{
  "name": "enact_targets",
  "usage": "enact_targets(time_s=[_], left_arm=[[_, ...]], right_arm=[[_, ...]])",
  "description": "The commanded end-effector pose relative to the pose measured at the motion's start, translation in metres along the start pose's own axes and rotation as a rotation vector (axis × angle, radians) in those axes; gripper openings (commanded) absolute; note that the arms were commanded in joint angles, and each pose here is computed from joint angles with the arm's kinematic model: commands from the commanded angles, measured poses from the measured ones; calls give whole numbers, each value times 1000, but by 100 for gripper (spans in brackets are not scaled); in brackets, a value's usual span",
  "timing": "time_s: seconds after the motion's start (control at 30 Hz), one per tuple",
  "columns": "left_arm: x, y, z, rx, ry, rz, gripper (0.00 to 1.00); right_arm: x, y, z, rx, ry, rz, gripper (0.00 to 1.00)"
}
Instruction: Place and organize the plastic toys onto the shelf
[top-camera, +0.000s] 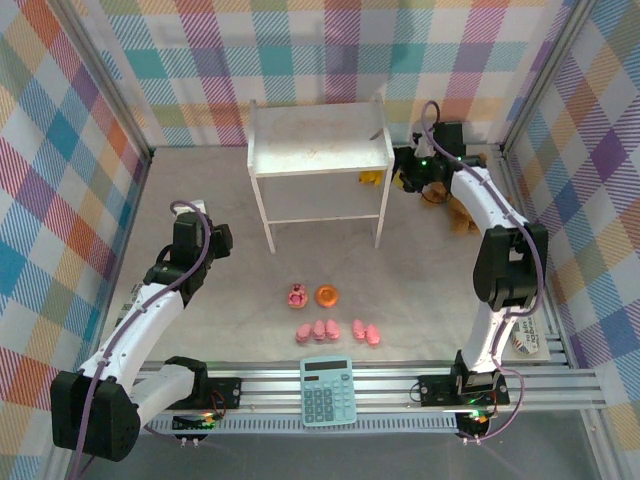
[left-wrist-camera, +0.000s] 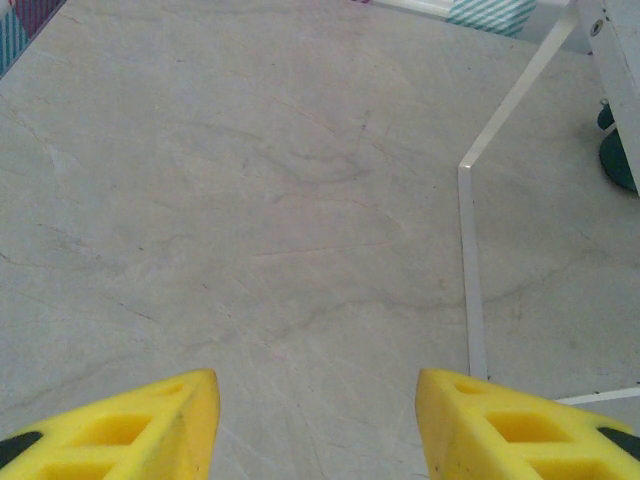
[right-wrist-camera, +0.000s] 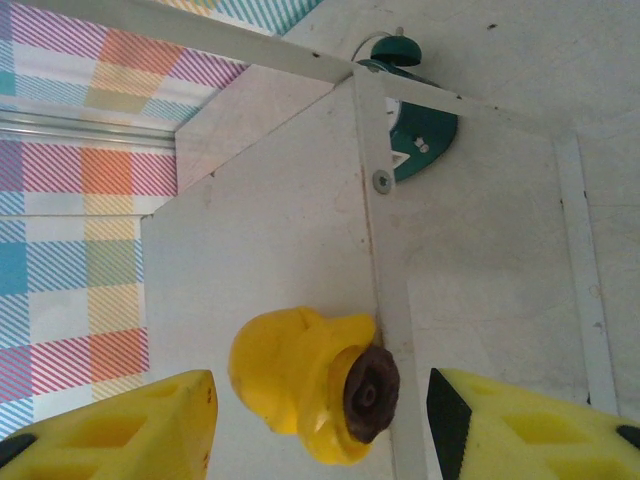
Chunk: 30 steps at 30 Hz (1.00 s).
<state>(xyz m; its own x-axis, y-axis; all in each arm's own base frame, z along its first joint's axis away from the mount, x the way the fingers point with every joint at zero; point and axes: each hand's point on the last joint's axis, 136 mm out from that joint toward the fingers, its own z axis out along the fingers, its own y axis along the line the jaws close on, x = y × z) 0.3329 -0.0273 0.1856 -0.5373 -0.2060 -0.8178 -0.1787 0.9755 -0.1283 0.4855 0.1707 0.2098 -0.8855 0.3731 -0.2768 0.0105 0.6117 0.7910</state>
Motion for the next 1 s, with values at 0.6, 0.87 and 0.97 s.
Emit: enact_targets(time_s=[0.6, 0.87, 0.97], left_arm=[[-14, -5, -2, 0, -39, 14, 54], [-13, -3, -3, -7, -38, 17, 54], [-12, -2, -3, -8, -36, 18, 54]], right_arm=[[9, 8, 22, 11, 79, -51, 56], [10, 8, 23, 13, 87, -58, 38], [12, 7, 23, 15, 94, -59, 31]])
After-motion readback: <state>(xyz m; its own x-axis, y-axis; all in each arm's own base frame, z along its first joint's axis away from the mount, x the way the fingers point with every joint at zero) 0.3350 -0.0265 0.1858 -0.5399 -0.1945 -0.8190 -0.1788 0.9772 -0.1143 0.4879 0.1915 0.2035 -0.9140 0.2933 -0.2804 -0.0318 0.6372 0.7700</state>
